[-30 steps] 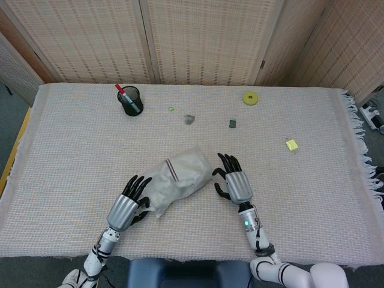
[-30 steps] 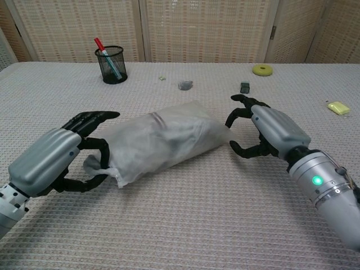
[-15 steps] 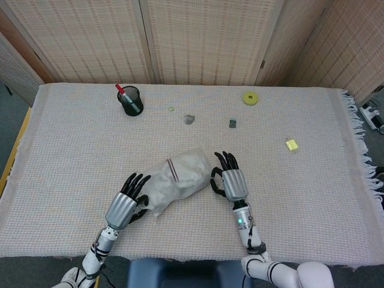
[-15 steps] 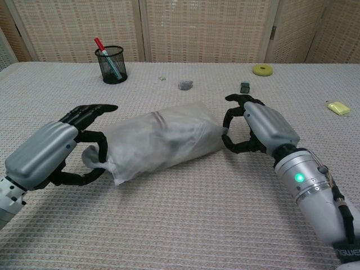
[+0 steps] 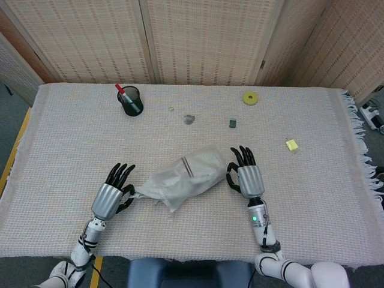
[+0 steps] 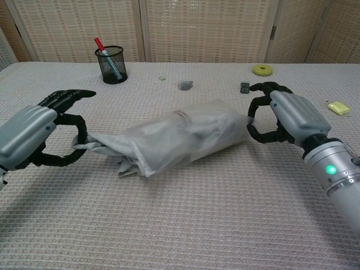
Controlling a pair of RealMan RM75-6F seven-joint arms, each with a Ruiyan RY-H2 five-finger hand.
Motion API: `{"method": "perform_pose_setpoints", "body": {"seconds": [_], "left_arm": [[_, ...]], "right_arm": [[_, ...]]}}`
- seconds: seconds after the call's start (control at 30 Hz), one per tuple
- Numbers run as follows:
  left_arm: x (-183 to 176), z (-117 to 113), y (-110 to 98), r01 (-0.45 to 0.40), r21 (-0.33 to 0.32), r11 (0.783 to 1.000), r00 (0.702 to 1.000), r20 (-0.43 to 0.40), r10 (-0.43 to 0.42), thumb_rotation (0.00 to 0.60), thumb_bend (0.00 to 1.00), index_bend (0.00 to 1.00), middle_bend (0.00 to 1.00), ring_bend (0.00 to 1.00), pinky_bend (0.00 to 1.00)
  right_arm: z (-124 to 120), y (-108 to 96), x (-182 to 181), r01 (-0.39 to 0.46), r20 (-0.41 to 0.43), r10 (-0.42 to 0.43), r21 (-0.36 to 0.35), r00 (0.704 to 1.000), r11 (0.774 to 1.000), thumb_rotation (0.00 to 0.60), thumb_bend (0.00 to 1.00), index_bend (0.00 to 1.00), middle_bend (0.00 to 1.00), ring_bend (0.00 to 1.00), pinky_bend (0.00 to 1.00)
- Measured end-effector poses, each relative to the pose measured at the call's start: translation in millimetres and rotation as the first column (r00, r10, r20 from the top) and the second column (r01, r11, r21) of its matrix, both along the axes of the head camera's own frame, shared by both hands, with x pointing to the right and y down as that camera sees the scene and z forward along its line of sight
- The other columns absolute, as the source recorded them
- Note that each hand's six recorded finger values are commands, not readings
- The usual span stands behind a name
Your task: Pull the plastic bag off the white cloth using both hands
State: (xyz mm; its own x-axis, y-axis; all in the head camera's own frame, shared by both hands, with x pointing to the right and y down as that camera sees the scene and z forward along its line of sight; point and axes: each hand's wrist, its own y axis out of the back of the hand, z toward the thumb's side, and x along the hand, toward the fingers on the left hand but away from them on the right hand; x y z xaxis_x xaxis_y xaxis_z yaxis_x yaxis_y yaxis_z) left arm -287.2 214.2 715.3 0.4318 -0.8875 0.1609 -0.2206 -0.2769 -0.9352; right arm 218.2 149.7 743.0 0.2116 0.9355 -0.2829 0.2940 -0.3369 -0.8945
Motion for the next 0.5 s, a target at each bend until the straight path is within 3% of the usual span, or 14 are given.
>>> {"method": "perform_pose_setpoints", "body": {"seconds": [0.5], "left_arm": [[-69.0,-8.1,-25.2,0.065,0.035,0.997,0.991,0.113,-0.069,0.600,0.60,0.73,0.12,0.00,0.09]], "right_arm": [[-28.9,-32.4,127.9,-0.163,-0.142,0.167,0.042,0.976,0.986,0.600,0.50,0.67,0.13,0.00,0.00]]}}
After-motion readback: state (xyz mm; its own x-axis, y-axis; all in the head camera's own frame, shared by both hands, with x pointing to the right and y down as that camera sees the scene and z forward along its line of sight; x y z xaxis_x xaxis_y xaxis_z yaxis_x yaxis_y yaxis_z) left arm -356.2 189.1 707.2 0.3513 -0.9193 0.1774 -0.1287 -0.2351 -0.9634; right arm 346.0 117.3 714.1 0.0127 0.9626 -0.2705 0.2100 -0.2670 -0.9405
